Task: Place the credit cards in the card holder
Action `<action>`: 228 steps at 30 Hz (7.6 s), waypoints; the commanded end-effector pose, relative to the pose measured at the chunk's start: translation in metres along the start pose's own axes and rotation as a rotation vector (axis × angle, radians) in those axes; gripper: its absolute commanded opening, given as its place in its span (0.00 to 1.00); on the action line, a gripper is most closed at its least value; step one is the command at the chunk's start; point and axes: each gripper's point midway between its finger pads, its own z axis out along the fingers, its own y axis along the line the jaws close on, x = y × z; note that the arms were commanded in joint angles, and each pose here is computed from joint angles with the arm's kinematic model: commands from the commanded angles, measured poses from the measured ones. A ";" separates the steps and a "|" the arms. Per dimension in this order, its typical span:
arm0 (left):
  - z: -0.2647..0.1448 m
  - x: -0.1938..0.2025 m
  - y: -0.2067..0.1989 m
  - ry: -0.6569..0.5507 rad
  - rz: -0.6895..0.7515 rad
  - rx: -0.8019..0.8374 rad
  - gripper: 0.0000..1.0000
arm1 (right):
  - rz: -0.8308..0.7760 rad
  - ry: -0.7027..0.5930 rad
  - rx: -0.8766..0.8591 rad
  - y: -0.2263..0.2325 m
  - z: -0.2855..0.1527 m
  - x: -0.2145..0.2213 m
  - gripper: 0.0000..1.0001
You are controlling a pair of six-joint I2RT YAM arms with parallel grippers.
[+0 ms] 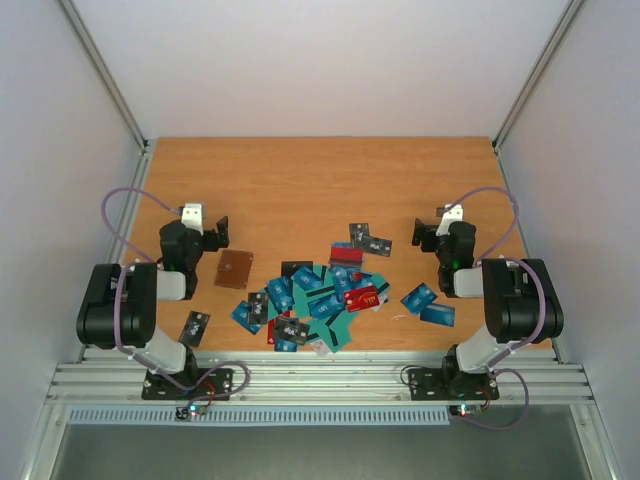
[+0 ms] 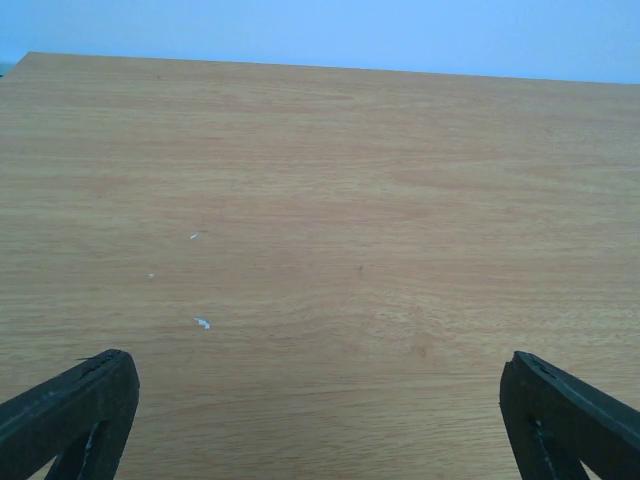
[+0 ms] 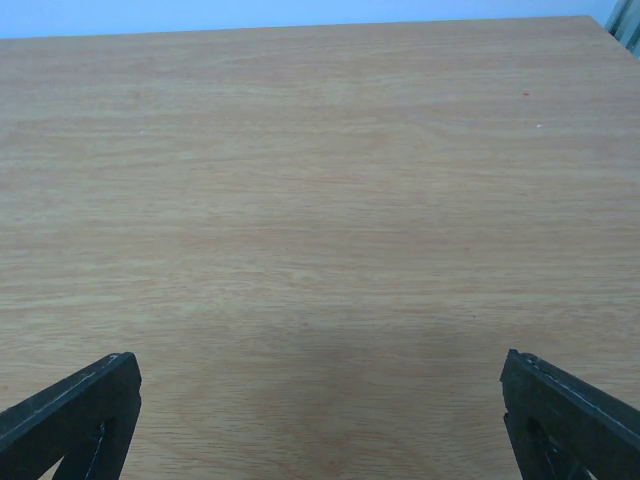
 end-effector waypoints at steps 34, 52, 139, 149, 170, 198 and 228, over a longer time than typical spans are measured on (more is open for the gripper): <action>-0.077 -0.103 0.005 0.093 -0.076 -0.143 0.99 | 0.112 0.017 0.078 -0.011 -0.057 -0.101 0.99; -0.124 -0.012 -0.044 0.705 -0.376 0.012 0.87 | 0.439 0.543 -0.100 0.042 -0.101 -0.092 0.98; -0.093 -0.159 -0.214 0.543 -0.657 0.666 0.00 | 0.426 0.683 -0.956 0.249 -0.198 -0.125 0.95; -0.122 -0.203 -0.251 0.509 -0.777 0.879 0.00 | 0.448 0.646 -1.105 0.273 -0.203 -0.162 0.93; -0.151 -0.237 -0.292 0.506 -0.810 1.108 0.00 | 0.511 0.591 -1.278 0.297 -0.208 -0.231 0.48; -0.177 -0.175 -0.290 0.528 -0.103 0.644 0.59 | 0.336 0.756 -0.803 0.280 -0.207 -0.177 0.01; -0.146 -0.132 -0.289 0.553 0.239 0.342 0.16 | 0.408 0.736 -0.934 0.296 -0.260 -0.212 0.01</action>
